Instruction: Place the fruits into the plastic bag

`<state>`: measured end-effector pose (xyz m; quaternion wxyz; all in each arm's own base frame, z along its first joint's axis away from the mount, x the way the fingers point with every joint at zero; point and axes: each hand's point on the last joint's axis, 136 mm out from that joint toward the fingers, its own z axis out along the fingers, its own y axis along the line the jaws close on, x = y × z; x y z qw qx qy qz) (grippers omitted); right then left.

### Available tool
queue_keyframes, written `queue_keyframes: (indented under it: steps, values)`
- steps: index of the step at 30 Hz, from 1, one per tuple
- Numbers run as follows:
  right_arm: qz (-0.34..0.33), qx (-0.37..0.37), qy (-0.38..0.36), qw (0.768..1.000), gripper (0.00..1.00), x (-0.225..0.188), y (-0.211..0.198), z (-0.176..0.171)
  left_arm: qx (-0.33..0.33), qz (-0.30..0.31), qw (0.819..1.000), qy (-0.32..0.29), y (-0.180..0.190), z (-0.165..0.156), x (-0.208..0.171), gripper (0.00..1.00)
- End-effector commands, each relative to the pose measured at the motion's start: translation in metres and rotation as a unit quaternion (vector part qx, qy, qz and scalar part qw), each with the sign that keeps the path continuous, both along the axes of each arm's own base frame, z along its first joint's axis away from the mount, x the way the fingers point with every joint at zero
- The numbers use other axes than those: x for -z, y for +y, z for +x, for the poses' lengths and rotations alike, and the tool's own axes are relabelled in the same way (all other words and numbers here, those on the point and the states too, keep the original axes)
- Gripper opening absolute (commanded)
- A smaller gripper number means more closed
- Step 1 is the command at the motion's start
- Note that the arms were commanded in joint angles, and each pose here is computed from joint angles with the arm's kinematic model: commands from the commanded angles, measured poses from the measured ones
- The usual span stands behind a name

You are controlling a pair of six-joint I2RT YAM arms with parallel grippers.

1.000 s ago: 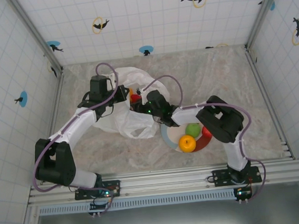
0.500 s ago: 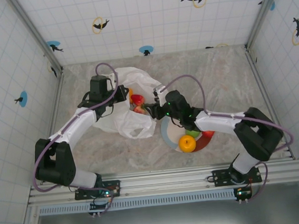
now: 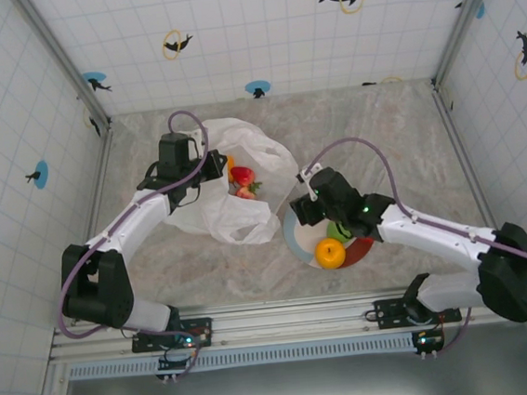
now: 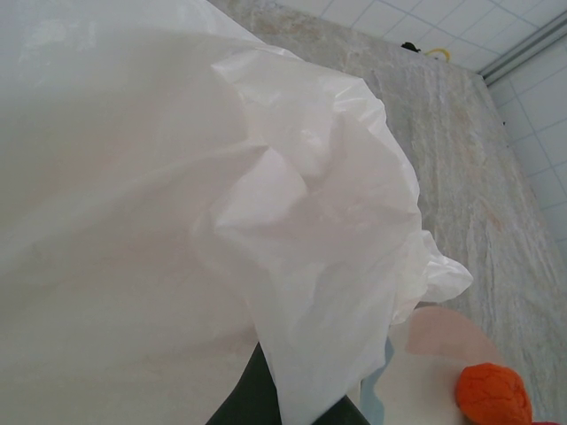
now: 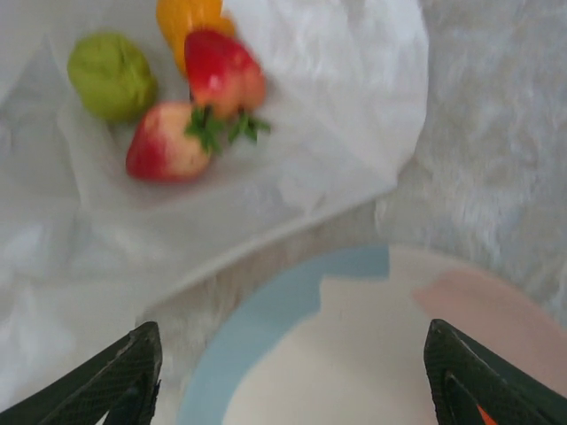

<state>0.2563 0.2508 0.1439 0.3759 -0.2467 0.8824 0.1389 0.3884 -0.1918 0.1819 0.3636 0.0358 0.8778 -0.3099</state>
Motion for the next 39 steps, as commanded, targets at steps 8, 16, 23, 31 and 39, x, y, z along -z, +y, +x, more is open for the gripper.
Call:
queue_keyframes:
  steps: [8,16,23,31,39]
  values:
    - [-0.145,0.044,0.135,0.979,0.95,0.01,-0.064,-0.09,-0.001,0.007,1.0,0.009,0.0,-0.001,0.007,0.0]
    - [-0.135,0.04,0.184,0.973,0.98,0.025,-0.065,-0.125,-0.002,0.004,1.0,0.012,0.0,-0.001,0.007,0.0]
    - [-0.161,0.046,0.188,0.968,0.98,0.054,-0.067,-0.125,-0.002,0.005,1.0,0.008,0.0,-0.001,0.005,0.0]
    - [-0.188,0.04,0.195,0.962,0.95,0.078,-0.063,-0.122,-0.001,0.002,1.0,0.006,0.0,-0.002,0.002,0.0]
    - [-0.202,0.027,0.194,0.96,0.91,0.091,-0.051,-0.115,0.001,0.001,1.0,0.006,-0.001,-0.002,0.002,0.0]
